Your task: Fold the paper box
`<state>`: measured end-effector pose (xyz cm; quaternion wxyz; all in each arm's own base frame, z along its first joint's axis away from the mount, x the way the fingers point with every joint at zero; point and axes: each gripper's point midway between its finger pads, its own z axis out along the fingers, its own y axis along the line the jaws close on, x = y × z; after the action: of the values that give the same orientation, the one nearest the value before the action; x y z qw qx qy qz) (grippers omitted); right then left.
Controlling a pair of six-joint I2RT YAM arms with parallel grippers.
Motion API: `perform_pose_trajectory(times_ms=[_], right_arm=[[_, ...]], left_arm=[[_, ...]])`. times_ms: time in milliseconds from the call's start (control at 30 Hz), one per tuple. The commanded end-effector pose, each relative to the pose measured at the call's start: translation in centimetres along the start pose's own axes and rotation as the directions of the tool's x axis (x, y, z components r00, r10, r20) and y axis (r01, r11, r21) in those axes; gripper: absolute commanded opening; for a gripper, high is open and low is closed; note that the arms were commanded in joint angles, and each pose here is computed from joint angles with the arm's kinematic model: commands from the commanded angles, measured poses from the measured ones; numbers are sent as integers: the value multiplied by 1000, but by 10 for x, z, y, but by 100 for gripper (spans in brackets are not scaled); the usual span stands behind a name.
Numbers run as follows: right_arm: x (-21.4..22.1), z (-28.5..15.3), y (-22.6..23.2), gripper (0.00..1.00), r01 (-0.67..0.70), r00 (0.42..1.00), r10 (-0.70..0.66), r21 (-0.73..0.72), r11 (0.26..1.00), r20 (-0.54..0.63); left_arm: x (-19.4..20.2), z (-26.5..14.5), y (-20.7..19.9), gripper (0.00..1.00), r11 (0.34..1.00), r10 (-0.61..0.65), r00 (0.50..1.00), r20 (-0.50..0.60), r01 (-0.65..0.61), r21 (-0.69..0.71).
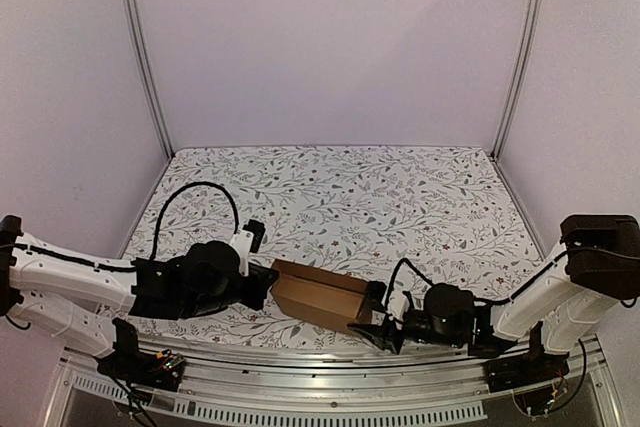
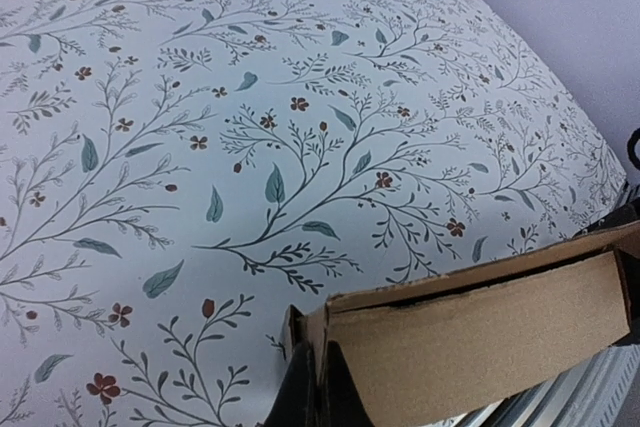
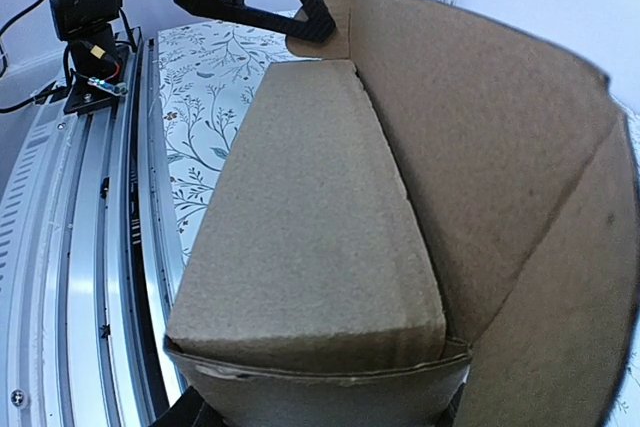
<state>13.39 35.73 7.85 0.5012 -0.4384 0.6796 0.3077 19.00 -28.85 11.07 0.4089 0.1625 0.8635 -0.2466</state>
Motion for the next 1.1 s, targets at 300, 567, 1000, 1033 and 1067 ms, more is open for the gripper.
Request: perform_pose_trajectory(times_ms=[300, 567, 1000, 1033, 1067], right_arm=[[-23, -3, -28, 27, -131, 983, 111, 137, 982, 147], [-22, -3, -28, 28, -150, 980, 129, 135, 980, 150], [-22, -1, -27, 29, -152, 980, 134, 127, 980, 145], [-22, -1, -26, 29, -152, 980, 134, 124, 981, 144], [-22, -1, -26, 29, -152, 980, 134, 124, 981, 145]], left_arm=[[52, 6, 13, 0, 997, 59, 996, -70, -63, -48], [45, 9, 13, 0, 986, 138, 989, -61, -143, -87], [33, -2, 19, 0, 959, 230, 969, -85, -241, -152], [33, -2, 19, 0, 957, 235, 968, -88, -246, -153], [34, -3, 20, 0, 956, 238, 967, -92, -250, -155]])
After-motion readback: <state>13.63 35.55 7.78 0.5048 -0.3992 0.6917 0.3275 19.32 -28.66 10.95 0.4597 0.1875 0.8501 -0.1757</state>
